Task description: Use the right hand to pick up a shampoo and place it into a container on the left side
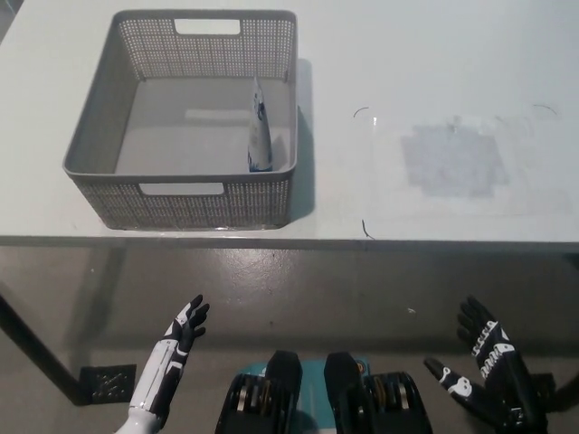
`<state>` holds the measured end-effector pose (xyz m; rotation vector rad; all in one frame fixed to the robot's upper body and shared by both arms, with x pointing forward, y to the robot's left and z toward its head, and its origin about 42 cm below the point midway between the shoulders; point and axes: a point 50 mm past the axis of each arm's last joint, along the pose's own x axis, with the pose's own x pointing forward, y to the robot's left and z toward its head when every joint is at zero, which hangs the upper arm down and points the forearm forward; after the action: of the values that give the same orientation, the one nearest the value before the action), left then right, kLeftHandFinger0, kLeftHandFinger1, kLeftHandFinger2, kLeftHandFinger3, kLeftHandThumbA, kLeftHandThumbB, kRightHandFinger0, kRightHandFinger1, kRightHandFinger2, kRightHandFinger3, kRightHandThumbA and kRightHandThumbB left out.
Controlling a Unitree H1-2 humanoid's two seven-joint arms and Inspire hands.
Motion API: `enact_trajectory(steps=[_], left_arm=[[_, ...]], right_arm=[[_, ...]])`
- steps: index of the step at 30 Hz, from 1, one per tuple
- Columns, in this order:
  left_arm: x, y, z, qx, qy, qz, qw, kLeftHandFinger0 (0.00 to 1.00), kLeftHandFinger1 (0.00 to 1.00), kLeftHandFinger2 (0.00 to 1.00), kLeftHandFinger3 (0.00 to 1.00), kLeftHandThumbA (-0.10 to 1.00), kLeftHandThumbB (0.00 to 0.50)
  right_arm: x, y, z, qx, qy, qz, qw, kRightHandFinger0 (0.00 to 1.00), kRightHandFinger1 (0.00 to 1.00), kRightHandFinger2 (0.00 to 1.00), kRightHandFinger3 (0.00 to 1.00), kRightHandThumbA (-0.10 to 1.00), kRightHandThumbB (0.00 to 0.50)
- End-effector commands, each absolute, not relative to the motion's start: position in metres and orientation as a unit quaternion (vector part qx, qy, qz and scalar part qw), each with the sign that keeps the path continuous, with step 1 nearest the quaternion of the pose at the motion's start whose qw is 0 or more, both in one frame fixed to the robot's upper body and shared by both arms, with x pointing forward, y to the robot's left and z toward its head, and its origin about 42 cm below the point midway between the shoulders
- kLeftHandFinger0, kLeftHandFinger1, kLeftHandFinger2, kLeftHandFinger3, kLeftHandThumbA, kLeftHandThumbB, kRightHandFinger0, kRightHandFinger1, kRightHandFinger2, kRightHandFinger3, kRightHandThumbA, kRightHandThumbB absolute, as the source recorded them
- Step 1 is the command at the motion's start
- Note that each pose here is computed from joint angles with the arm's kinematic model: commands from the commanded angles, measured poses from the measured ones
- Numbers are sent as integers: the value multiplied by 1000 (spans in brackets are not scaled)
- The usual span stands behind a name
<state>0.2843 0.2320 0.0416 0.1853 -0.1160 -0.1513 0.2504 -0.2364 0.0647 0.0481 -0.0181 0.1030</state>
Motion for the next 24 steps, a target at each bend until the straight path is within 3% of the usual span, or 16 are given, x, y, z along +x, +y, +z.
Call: enact_trajectory(steps=[1, 13, 14, 16, 17, 21, 23, 24], left_arm=[[288, 235, 47, 91, -81, -74, 990, 1000, 1000, 1000, 1000, 1000, 260], [284, 234, 46, 88, -79, -71, 990, 1000, 1000, 1000, 1000, 1000, 241], [284, 234, 45, 90, -78, -72, 990, 1000, 1000, 1000, 1000, 1000, 249], [283, 234, 44, 89, -77, -74, 990, 1000, 1000, 1000, 1000, 1000, 236], [283, 234, 44, 92, -77, -75, 990, 1000, 1000, 1000, 1000, 1000, 231], [283, 234, 44, 94, -76, -74, 990, 1000, 1000, 1000, 1000, 1000, 248], [283, 234, 44, 98, -77, -72, 990, 1000, 1000, 1000, 1000, 1000, 251], [283, 234, 44, 96, -77, -72, 990, 1000, 1000, 1000, 1000, 1000, 246]], right_arm=[[250, -233, 67, 43, -19, 68, 997, 1000, 1000, 1000, 1000, 917, 267], [255, -235, 64, 27, -5, 73, 997, 1000, 1000, 1000, 1000, 915, 283], [255, -236, 64, 16, -7, 70, 997, 1000, 1000, 1000, 1000, 922, 308], [255, -237, 63, -9, -13, 64, 998, 1000, 1000, 1000, 1000, 900, 311], [254, -238, 64, -23, -17, 59, 998, 1000, 1000, 1000, 1000, 866, 338], [254, -239, 66, -47, -27, 57, 997, 1000, 1000, 1000, 1000, 764, 352], [254, -239, 67, -51, -28, 55, 997, 1000, 1000, 1000, 1000, 666, 340], [255, -239, 68, -48, -31, 54, 997, 1000, 1000, 1000, 1000, 554, 341]])
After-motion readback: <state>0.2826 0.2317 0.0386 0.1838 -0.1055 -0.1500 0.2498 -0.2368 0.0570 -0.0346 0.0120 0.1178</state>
